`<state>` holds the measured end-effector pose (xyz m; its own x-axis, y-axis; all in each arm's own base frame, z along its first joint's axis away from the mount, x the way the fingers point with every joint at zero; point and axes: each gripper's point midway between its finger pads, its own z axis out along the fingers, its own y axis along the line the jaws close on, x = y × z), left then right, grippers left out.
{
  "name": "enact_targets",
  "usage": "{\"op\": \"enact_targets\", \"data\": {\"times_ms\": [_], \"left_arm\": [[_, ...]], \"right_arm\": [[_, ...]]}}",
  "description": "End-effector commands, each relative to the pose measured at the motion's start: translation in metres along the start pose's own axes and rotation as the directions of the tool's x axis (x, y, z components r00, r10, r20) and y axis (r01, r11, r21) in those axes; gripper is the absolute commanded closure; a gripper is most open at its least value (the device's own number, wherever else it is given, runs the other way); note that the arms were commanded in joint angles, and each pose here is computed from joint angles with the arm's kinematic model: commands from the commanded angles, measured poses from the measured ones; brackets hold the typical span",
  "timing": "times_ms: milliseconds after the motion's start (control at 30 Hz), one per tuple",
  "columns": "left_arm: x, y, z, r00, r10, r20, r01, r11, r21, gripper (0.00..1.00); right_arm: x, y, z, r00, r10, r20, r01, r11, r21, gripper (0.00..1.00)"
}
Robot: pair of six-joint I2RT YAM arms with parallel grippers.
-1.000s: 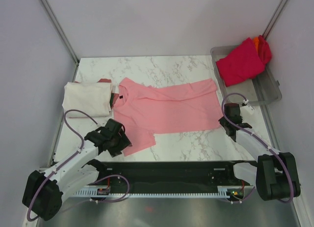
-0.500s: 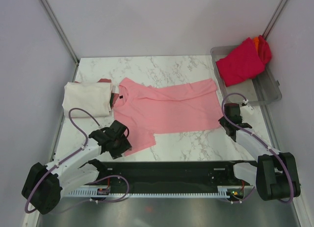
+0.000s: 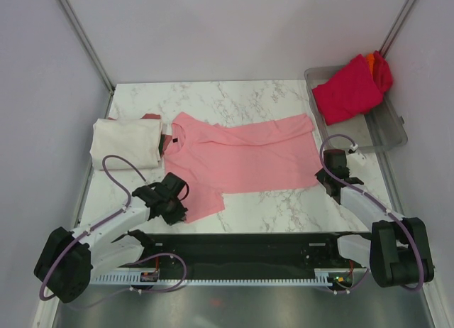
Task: Fold and stack the t-shirts
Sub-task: Flatten the tshirt out
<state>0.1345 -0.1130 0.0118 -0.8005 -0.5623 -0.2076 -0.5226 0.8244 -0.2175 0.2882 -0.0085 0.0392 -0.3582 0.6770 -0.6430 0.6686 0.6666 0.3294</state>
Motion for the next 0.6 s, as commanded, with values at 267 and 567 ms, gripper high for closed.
{"op": "enact_targets", "data": {"times_ms": [267,567], "left_arm": [[-0.021,-0.023,-0.022,0.995,0.002,0.101,-0.014,0.993,0.117,0.98],[-0.034,-0.040,-0.050,0.991,0.018,0.133,-0.040,0.985,0.168,0.98]], "right_arm": [[-0.005,0.004,-0.003,1.000,0.009,0.015,-0.009,1.000,-0.026,1.00],[-0.004,0.008,-0.003,1.000,-0.009,0.011,0.010,0.999,-0.050,0.99]]}}
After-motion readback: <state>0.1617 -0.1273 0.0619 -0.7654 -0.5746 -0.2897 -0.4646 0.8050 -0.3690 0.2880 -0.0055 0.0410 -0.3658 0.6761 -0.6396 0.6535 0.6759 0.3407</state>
